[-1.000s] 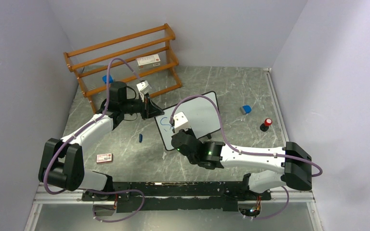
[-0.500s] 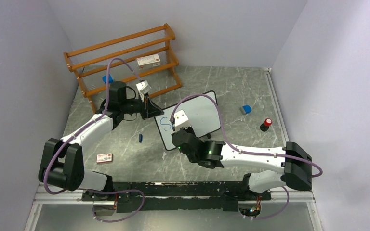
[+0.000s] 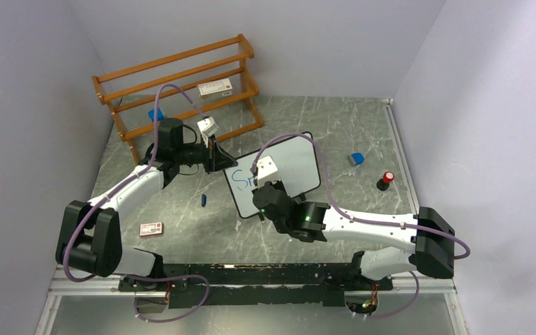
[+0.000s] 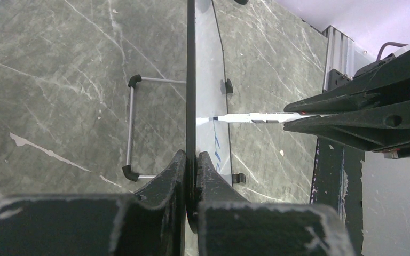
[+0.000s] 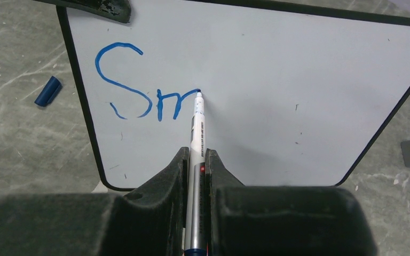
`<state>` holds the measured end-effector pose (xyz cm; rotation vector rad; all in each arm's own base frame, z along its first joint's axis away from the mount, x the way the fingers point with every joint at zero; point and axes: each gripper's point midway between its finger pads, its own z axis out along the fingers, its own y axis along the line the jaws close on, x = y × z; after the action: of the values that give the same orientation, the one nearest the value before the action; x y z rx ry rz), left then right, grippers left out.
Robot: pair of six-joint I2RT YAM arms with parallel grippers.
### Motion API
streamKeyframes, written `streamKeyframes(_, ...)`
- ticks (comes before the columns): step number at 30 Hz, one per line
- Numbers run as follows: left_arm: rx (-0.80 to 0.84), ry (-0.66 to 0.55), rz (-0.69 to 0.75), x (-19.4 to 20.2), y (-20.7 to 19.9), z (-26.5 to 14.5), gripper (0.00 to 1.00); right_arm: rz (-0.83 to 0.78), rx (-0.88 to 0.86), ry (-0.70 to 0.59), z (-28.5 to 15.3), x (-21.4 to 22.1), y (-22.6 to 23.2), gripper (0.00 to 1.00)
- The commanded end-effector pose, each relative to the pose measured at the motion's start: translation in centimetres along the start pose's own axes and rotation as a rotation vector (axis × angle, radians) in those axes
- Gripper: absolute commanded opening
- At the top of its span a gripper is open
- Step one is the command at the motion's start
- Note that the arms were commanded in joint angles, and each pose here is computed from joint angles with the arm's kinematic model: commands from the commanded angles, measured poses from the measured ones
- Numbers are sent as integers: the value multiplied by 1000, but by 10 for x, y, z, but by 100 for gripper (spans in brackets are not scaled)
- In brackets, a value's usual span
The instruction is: Write a sentence on the whiteboard
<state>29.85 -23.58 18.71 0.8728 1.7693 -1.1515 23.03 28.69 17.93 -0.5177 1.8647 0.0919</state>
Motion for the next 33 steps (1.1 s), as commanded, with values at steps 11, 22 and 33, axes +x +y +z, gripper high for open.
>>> streamKeyframes(11, 6, -6, 67, -5, -1, -4, 5, 20, -10, 69, -4, 24, -4, 0)
streamKeyframes(22, 4, -3, 65, -4, 0, -4, 5, 7, -15, 104, -3, 35, -2, 0)
streamKeyframes(33, 0, -1, 64, -4, 0, -4, 5, 47, -12, 42, -11, 13, -11, 0)
